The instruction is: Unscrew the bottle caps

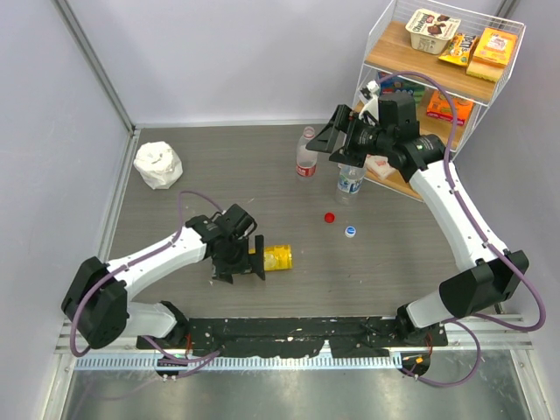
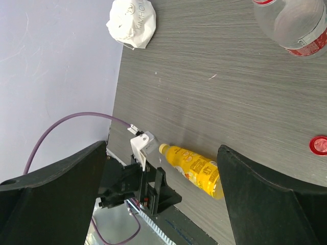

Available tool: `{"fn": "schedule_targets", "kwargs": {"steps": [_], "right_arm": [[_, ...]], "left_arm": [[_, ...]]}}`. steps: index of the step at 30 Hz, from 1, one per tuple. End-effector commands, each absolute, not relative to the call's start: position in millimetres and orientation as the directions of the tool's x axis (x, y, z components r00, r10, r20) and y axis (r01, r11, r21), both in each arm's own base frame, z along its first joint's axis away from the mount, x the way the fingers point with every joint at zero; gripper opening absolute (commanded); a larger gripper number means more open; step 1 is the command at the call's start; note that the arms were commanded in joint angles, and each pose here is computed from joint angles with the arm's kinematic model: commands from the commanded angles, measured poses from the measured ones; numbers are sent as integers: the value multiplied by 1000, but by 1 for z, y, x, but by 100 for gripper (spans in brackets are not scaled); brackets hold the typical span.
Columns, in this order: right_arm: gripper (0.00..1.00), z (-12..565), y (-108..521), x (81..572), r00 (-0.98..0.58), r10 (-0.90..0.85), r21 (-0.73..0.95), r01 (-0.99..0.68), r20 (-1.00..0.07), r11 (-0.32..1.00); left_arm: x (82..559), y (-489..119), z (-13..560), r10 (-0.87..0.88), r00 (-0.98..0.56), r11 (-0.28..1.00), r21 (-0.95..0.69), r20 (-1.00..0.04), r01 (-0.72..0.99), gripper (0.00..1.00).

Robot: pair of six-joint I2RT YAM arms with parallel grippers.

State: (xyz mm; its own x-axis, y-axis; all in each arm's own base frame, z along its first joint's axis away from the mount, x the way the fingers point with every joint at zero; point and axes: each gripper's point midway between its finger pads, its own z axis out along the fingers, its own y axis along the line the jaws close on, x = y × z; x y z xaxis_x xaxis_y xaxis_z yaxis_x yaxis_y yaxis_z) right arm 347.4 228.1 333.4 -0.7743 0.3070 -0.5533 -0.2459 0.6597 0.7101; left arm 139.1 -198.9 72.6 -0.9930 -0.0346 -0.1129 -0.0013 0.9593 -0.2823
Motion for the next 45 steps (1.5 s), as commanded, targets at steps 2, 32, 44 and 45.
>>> {"fn": "schedule_targets", "kwargs": {"steps": [2, 32, 44, 45], "right_arm": [[93, 353, 227, 343, -748, 323, 718, -281, -579, 637], [93, 342, 228, 391, -792, 308, 735, -242, -527, 633], [93, 346, 228, 396, -798, 300, 746, -258, -523, 614], [93, 343, 228, 393, -803, 298, 747, -252, -517, 615]], "left_arm": [[165, -204, 69, -64, -986, 935, -354, -157, -5, 100], [276, -223, 76, -27, -990, 924, -381, -138, 28, 100], [277, -259, 121, -244, -966, 769, -624, -83, -141, 100], [275, -258, 122, -264, -962, 763, -625, -66, -167, 100]]}}
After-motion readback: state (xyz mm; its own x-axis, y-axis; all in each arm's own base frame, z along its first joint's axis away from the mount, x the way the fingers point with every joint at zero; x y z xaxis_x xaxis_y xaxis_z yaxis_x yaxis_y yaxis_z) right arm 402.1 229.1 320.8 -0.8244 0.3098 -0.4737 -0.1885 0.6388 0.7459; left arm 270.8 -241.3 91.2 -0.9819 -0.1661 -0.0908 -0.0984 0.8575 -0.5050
